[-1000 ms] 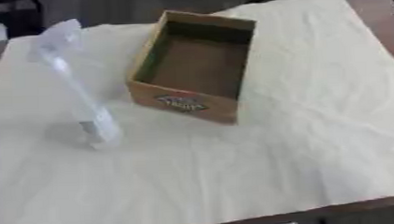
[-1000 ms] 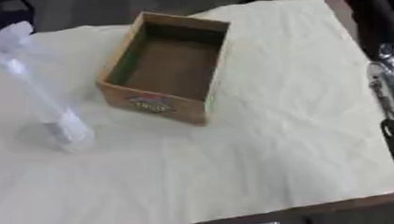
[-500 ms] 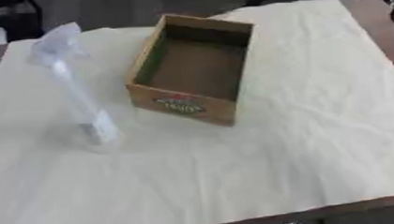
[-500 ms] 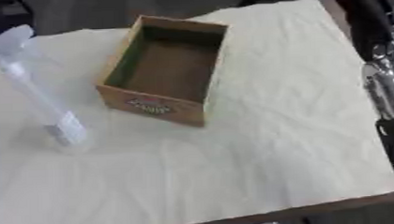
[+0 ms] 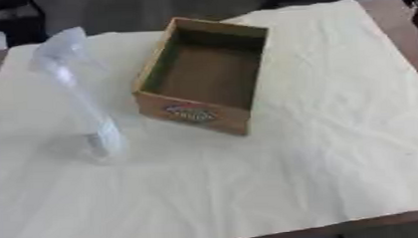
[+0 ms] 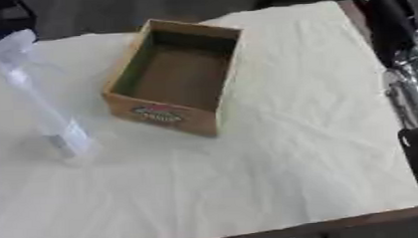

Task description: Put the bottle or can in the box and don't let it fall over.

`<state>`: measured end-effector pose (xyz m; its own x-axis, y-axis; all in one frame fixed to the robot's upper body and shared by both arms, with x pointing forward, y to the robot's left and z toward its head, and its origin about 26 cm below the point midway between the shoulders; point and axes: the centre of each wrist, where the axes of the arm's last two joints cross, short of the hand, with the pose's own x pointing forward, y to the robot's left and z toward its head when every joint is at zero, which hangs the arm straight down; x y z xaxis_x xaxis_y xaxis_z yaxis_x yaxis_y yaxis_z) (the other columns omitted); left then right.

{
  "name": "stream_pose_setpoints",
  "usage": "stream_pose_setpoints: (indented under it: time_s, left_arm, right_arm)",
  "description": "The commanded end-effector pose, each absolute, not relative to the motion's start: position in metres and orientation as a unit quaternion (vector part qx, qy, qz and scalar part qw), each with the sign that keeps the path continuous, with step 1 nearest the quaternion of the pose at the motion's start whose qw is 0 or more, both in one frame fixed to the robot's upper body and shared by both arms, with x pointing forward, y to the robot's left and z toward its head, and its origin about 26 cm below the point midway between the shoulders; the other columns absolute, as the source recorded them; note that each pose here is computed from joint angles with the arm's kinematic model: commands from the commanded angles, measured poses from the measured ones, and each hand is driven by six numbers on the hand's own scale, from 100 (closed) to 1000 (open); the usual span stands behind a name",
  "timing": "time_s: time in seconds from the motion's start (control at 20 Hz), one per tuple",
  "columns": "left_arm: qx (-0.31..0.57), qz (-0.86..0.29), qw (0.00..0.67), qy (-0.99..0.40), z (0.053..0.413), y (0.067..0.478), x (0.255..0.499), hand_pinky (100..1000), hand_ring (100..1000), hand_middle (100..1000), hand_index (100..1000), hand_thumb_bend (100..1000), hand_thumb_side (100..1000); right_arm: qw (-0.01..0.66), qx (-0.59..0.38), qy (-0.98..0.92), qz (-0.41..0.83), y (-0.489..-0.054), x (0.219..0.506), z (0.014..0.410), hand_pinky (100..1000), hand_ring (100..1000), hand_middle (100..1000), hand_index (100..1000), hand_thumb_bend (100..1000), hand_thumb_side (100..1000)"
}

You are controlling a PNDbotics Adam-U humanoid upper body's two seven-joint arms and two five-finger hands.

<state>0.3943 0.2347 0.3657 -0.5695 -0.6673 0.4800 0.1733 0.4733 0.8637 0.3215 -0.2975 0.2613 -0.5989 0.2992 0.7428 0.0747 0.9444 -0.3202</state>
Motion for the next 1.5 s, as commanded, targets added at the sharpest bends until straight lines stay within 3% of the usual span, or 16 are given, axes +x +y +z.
stream_pose_setpoints:
  time_s: [0.05,0.8,1.5]
  left_arm:
    - [0.177,-0.489,0.423,-0.742,0.377,0.233,0.397,867,809,878,897,342,631]
    - [0.17,-0.499,0.425,-0.736,0.373,0.208,0.428,868,810,885,902,336,632]
    - [0.142,-0.473,0.408,-0.768,0.37,0.183,0.435,868,804,892,903,312,633]
  right_arm:
    - [0.425,-0.109,-0.889,0.135,-0.298,0.319,0.269,863,845,825,873,100,660]
    - [0.425,-0.099,-0.89,0.133,-0.295,0.321,0.269,864,845,825,874,100,671]
    - [0.417,-0.085,-0.895,0.135,-0.288,0.323,0.274,863,845,825,874,100,679]
